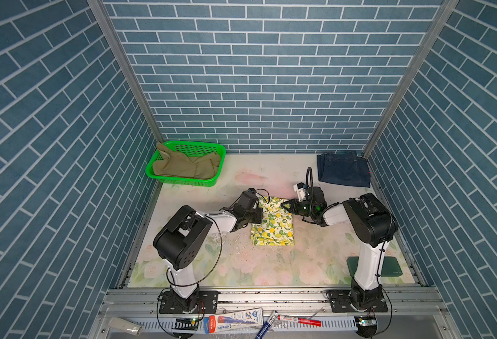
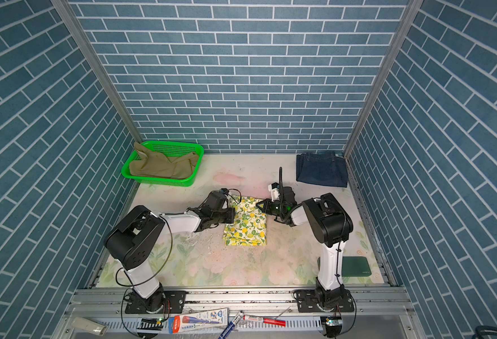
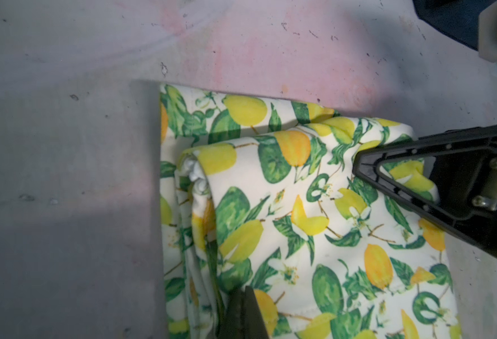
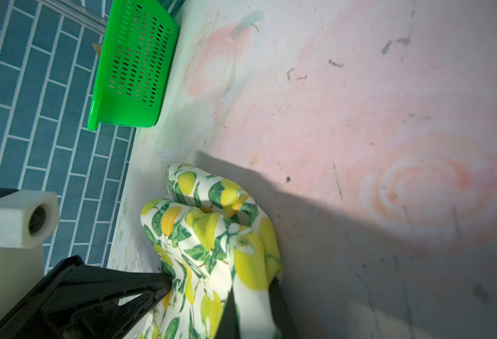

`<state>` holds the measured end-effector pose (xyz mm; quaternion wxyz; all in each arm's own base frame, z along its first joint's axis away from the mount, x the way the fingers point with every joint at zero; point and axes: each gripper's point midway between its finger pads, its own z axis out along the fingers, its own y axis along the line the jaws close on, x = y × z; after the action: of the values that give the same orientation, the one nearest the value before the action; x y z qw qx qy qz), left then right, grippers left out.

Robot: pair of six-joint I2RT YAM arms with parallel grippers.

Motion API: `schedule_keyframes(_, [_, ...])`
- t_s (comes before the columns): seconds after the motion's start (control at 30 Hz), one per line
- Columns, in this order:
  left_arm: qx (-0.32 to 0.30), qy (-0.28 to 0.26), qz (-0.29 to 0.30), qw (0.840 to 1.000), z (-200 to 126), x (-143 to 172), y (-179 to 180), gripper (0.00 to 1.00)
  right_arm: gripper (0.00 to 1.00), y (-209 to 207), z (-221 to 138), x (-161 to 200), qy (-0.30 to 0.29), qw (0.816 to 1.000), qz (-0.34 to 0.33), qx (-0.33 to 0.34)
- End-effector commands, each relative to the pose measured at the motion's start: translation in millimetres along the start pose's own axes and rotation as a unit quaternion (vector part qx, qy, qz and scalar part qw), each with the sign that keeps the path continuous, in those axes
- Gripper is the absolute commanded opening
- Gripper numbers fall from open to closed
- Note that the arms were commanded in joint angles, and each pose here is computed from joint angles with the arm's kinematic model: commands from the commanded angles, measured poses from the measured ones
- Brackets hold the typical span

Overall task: Fold and stack skirts
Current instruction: Pick up the skirt from the center of the table, then place the skirt on the skirt.

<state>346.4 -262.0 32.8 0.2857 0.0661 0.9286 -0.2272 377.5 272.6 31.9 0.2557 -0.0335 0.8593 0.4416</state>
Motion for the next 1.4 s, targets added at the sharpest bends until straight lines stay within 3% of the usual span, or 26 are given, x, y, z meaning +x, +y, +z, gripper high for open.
schedule_keyframes(0.0, [0.005, -0.012, 0.001, 1.000, -29.5, -17.0, -8.4, 0.00, 0.00, 1.6, -9.6, -22.5, -0.023, 0.998, -0.006, 0.056])
schedule_keyframes(0.03, [0.004, -0.027, -0.002, 1.000, -43.4, -26.6, -11.5, 0.03, 0.00, 2.2, -13.3, -32.3, -0.031, 0.997, -0.015, 0.075])
schedule_keyframes(0.13, [0.017, -0.063, 0.000, 0.998, -88.0, -44.1, -22.6, 0.39, 0.00, 10.6, -24.9, -61.8, -0.055, 0.990, -0.047, 0.118])
schedule_keyframes(0.2, [0.015, -0.083, 0.003, 0.996, -117.5, -49.1, -23.9, 0.55, 0.00, 12.8, -32.2, -82.6, -0.071, 0.984, -0.063, 0.151])
schedule_keyframes(0.27, [0.008, -0.099, -0.001, 0.995, -144.8, -49.8, -21.6, 0.63, 0.00, 14.9, -37.1, -102.6, -0.085, 0.977, -0.082, 0.180])
schedule_keyframes(0.4, [0.016, -0.141, -0.008, 0.990, -175.2, -40.0, -14.2, 0.70, 0.00, 22.3, -41.5, -147.7, -0.116, 0.965, -0.104, 0.209])
schedule_keyframes(0.53, [0.012, -0.163, -0.004, 0.986, -174.0, -29.0, -2.4, 0.73, 0.00, 21.4, -47.1, -196.8, -0.159, 0.946, -0.125, 0.254])
schedule_keyframes(0.73, [0.001, -0.134, 0.016, 0.991, -149.4, -23.0, 0.6, 0.77, 0.00, 2.0, -70.4, -265.2, -0.241, 0.919, -0.106, 0.294])
schedule_keyframes(1.0, [0.052, -0.131, 0.053, 0.989, -112.5, -25.6, -17.5, 0.96, 0.00, -22.9, -108.4, -341.7, -0.336, 0.887, -0.071, 0.310])
schedule_keyframes(1.17, [0.058, -0.120, 0.062, 0.989, -97.0, -21.2, -18.3, 0.98, 0.00, -36.7, -128.3, -381.7, -0.395, 0.866, -0.043, 0.303])
schedule_keyframes(1.37, [0.056, -0.108, 0.064, 0.990, -84.3, -17.3, -16.1, 0.98, 0.00, -47.0, -154.3, -412.7, -0.480, 0.827, 0.003, 0.293])
